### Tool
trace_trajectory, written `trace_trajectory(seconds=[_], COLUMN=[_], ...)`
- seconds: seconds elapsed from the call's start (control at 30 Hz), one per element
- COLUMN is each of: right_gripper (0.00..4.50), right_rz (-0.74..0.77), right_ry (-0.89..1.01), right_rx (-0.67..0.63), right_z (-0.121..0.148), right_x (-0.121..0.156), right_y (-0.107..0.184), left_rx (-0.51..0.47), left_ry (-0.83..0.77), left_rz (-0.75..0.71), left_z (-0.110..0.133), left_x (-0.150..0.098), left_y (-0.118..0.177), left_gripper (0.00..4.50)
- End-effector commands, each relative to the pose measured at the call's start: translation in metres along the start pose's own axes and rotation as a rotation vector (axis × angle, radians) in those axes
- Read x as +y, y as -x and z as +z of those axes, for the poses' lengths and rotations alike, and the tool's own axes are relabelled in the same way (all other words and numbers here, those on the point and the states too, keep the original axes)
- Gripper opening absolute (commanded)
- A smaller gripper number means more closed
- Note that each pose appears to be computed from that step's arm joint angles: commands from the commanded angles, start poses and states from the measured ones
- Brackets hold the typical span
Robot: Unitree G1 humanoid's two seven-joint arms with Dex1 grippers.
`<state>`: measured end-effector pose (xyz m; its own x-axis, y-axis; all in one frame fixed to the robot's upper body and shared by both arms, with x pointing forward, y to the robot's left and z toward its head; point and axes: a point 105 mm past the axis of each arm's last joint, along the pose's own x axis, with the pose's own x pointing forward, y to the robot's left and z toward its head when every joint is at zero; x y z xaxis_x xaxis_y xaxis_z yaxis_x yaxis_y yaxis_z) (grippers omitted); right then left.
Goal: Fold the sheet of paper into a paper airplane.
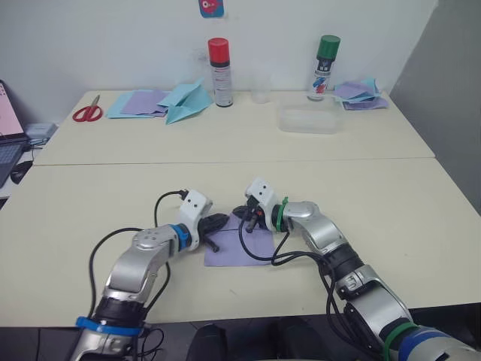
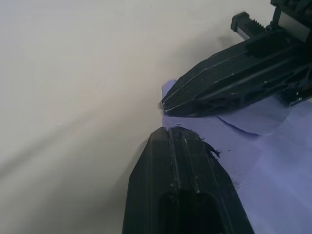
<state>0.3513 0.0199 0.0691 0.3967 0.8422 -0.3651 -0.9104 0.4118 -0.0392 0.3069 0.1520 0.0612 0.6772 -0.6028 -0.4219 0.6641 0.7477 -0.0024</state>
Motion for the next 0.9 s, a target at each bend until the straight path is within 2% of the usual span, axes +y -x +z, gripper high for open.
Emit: trace_trajectory(seconds=[0.03,0.1,0.2,0.33,0.43,0.6,0.9], right_gripper=[0.0,0.0,0.0,0.0,0.0,0.0,0.0], right_rz=[0.005,0.008,0.013,0.017,0.018,0.021,0.034], right_ry=[-0.028,-0.028,-0.029,-0.027,-0.024,0.0,-0.009], right_rx=[0.058,0.058,0.056,0.049,0.039,0.004,-0.12], right_z=[-0.018,-0.018,-0.018,-0.017,-0.015,-0.006,0.029], right_x=[0.004,0.005,0.006,0.005,0.004,0.006,0.017], right_y=[0.0,-0.001,-0.001,-0.001,-0.002,-0.003,-0.006], left_rx=[0.165,0.18,0.115,-0.16,-0.209,-0.184,0.033], left_ry=[0.075,0.053,0.024,0.006,-0.007,-0.027,-0.082], left_rz=[0.023,0.067,0.083,0.104,0.098,0.052,0.048], left_z=[-0.046,-0.049,-0.036,0.022,0.031,0.025,-0.016], left_x=[0.001,0.007,0.007,0.004,-0.002,-0.017,-0.015], left_y=[0.023,0.036,0.041,0.038,0.031,0.012,-0.006], left_gripper=[0.01,0.01,0.01,0.01,0.01,0.01,0.01])
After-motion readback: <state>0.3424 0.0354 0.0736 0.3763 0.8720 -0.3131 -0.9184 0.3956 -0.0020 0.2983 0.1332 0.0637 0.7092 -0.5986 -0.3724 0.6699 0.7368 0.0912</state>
